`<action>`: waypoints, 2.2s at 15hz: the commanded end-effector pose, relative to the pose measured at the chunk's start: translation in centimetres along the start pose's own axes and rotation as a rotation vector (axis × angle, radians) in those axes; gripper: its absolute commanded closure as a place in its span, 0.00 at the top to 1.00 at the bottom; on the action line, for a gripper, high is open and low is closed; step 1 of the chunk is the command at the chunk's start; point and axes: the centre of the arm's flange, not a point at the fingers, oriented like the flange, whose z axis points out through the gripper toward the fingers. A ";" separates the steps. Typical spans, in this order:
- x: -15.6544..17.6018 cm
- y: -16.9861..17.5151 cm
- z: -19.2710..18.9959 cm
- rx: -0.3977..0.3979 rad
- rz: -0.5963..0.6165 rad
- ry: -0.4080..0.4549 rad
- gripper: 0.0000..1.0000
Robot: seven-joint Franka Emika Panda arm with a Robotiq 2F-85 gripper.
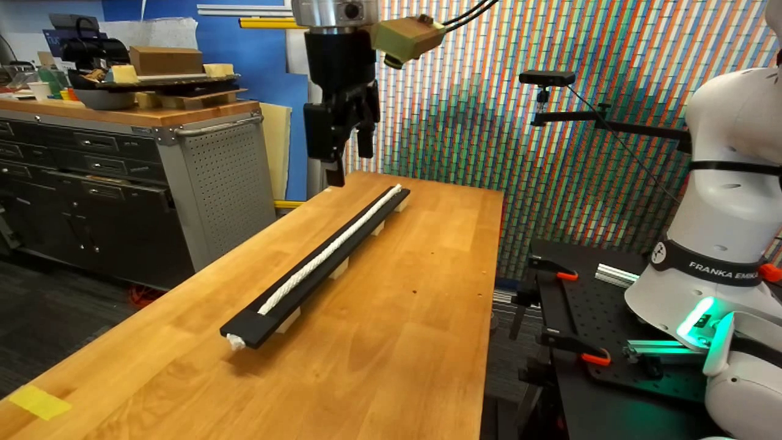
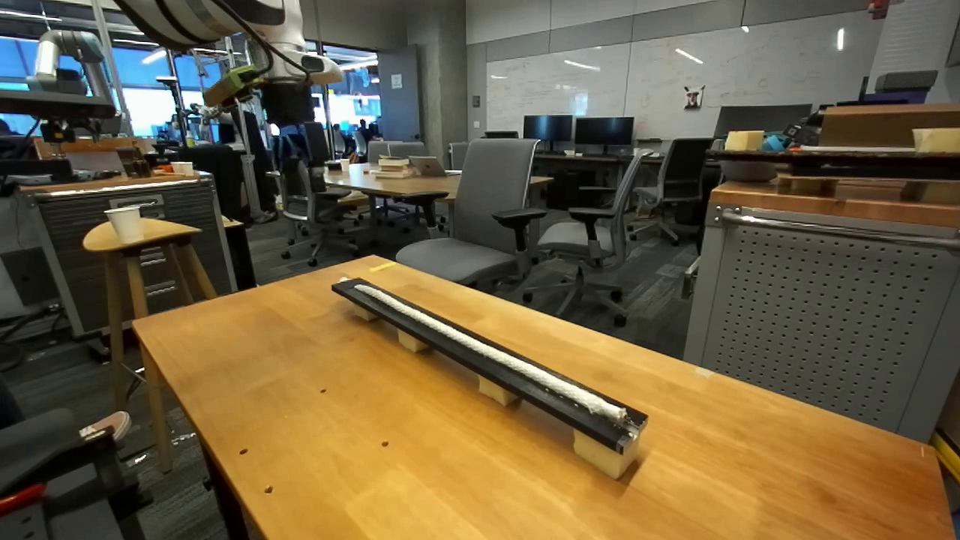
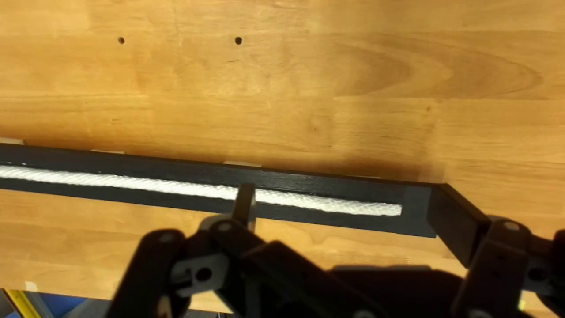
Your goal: Pick up the rope and arrange it straight on the object
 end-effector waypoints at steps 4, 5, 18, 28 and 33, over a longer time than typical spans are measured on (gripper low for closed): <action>7.2 -6.3 1.9 0.047 0.051 -0.008 1.00; 7.7 -7.0 2.4 0.063 0.074 -0.018 1.00; 11.0 -11.4 8.7 0.136 0.219 -0.022 1.00; 11.3 -11.8 10.5 0.129 0.207 -0.028 0.23; 11.3 -11.9 12.0 0.126 0.201 -0.042 0.00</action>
